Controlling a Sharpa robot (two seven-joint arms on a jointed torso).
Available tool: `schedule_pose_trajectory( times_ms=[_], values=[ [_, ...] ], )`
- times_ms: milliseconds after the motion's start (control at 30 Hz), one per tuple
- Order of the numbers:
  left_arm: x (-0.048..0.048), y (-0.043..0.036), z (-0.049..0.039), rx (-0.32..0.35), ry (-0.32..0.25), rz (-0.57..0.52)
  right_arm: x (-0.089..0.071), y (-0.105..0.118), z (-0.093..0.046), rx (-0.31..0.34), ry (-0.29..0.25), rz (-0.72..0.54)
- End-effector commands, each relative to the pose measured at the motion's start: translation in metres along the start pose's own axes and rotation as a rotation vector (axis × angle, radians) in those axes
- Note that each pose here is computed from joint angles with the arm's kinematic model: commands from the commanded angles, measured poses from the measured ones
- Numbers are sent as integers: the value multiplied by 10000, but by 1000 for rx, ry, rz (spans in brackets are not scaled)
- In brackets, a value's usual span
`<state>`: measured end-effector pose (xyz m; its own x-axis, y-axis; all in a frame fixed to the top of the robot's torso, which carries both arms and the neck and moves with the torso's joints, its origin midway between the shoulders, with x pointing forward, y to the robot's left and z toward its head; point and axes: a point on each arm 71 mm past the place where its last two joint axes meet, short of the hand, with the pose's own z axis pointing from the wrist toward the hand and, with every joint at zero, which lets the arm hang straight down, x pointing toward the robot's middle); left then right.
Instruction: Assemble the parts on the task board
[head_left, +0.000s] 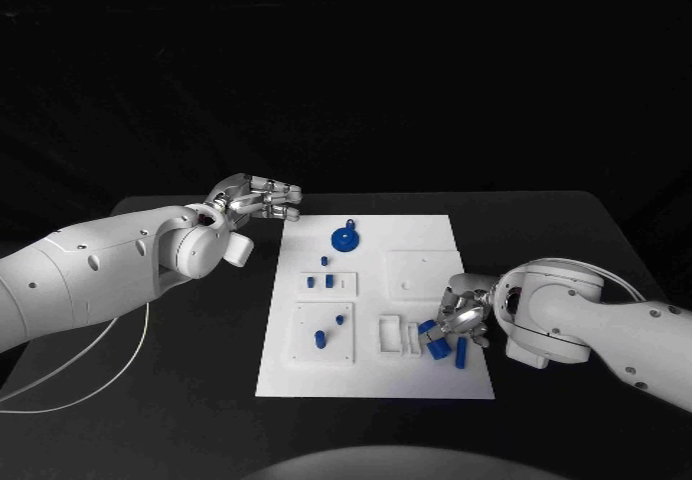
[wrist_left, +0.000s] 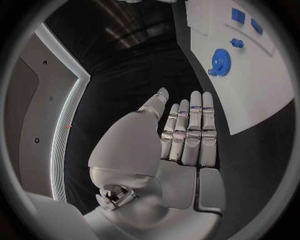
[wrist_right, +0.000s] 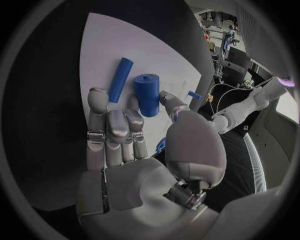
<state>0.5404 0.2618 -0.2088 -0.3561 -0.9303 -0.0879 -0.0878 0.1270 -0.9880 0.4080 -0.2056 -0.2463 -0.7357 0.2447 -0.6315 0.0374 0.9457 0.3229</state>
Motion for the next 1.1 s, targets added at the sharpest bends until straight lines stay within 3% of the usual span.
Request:
schedule_pose_trajectory(
  times_ms=[33,500,1100],
  values=[
    [25,3,2,2,18,-4,64,-88,39,53,3,113],
    [25,11,13,-4,21,-3,-105,31,-96,16,43,265],
    [50,17,25,-11,31,-5,-121,222,-79,-15,82,216]
  ],
)
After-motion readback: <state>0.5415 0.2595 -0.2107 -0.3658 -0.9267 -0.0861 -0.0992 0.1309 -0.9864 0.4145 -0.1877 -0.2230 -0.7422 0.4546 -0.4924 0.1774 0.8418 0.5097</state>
